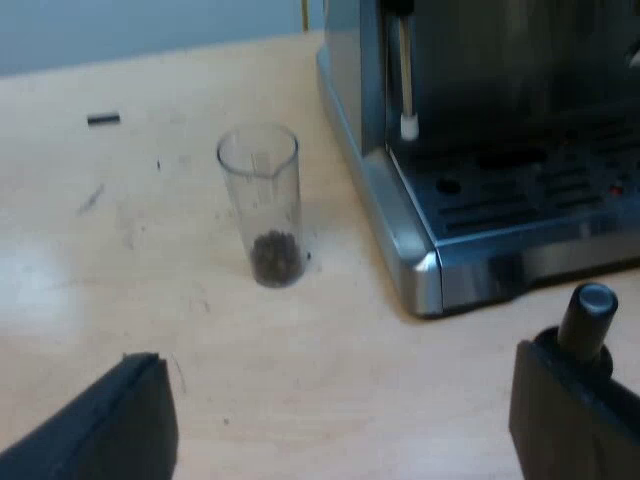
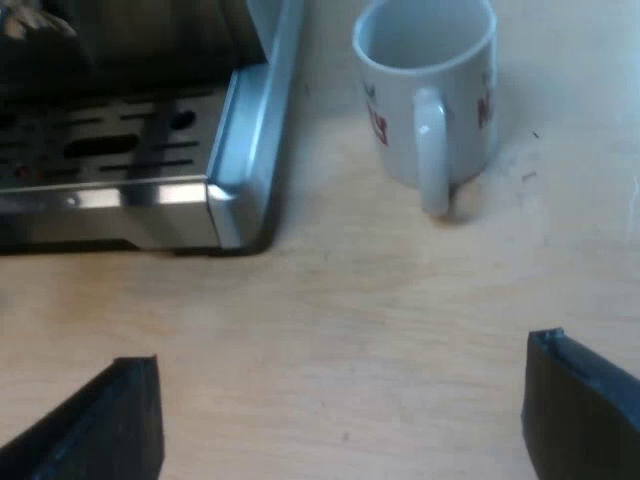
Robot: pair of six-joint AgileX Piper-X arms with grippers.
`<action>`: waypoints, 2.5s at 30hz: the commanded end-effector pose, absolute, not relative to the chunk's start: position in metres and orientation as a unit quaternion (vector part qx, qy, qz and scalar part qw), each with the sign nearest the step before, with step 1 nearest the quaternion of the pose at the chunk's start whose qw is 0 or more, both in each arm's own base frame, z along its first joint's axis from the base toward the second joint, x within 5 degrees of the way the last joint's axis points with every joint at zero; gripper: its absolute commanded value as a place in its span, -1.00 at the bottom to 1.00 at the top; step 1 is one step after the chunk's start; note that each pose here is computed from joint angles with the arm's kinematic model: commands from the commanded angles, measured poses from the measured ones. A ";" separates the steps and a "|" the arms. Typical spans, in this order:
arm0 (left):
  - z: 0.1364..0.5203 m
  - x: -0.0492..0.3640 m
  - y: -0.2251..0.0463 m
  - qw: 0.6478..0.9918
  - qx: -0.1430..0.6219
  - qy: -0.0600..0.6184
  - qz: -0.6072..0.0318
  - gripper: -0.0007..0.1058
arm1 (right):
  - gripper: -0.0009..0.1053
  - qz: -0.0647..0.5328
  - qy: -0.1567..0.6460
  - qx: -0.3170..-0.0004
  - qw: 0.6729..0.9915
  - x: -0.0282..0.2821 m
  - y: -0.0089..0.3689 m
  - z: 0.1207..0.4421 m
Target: Pour the beans into the coffee machine
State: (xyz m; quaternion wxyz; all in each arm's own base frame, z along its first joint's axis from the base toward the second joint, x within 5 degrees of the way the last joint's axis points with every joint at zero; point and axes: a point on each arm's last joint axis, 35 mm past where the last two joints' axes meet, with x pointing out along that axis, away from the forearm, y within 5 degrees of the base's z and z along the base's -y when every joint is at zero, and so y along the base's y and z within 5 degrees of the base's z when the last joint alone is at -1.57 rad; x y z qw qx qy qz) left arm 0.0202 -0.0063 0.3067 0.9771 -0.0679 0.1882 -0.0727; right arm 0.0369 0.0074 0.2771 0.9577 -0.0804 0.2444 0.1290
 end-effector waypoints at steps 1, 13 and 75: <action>0.315 0.021 -0.006 0.979 -0.069 0.181 -0.071 0.44 | 0.50 0.148 0.234 -0.079 0.958 0.038 0.009 0.290; 0.334 0.048 -0.005 0.978 -0.068 0.182 -0.068 0.47 | 0.50 0.274 0.187 -0.133 0.934 0.059 0.021 0.351; 0.227 0.158 -0.001 0.985 -0.091 0.135 -0.053 0.59 | 0.50 0.514 0.125 -0.160 0.833 0.173 0.145 0.343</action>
